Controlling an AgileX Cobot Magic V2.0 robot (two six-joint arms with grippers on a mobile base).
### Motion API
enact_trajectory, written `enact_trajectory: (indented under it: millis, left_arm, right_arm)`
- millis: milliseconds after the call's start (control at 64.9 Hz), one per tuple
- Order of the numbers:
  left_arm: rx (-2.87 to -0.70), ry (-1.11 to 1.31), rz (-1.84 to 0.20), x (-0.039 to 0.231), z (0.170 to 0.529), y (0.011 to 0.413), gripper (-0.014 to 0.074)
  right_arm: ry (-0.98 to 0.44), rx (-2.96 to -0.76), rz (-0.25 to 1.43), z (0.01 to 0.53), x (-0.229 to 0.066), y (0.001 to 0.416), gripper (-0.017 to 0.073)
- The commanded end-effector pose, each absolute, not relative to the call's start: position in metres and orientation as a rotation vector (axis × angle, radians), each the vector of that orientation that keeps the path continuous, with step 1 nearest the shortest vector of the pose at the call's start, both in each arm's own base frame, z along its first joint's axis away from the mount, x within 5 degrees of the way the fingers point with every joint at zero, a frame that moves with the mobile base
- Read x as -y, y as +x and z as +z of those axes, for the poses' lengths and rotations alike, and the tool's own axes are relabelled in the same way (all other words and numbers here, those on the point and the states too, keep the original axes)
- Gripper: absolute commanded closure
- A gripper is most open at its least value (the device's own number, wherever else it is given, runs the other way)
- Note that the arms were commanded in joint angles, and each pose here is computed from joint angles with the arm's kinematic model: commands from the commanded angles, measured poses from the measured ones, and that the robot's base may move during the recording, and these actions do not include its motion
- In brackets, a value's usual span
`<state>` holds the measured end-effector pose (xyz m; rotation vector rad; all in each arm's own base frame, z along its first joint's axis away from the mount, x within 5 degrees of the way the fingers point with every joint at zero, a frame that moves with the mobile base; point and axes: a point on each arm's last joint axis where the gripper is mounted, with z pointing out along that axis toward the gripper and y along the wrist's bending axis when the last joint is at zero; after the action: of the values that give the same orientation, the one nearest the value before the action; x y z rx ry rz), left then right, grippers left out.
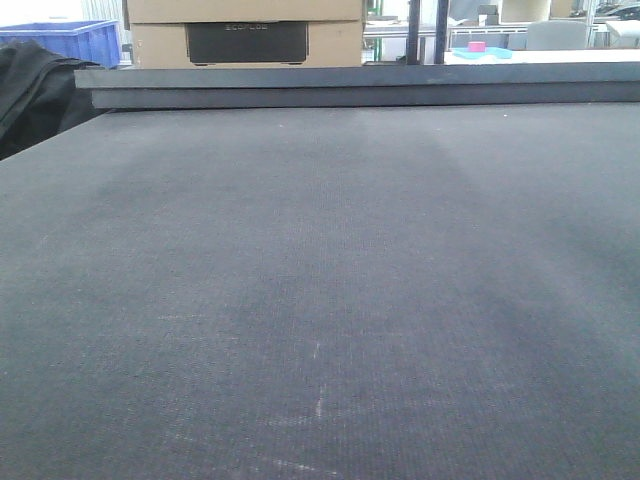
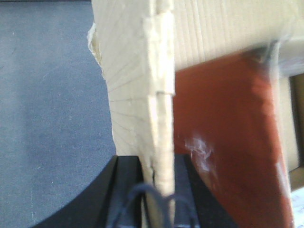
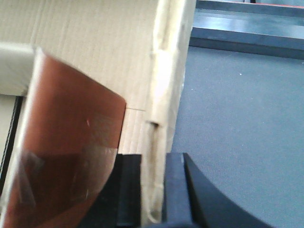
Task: Stack two boxes on right shelf middle
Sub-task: 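Hold the boxes in both grippers and drive back from the table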
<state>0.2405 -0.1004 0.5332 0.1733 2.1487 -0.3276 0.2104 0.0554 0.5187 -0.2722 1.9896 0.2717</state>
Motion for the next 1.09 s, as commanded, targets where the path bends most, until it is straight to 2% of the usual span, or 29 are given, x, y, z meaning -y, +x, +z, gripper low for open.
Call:
enact_trajectory:
  millis: [0,1079]
  left_arm:
    - [-2.085,0.16,-0.33,0.0967,0.5431,0.2367,0.0705]
    - [-2.082,0.16,-0.331,0.0971,0.543,0.2375,0.0705]
  right_arm:
    - [-0.266,-1.904,0.207,0.5288,-0.0496,0.2093,0.0713]
    - [-0.264,-1.891,0.207,0.5299,-0.0496,0.2098,0.0713]
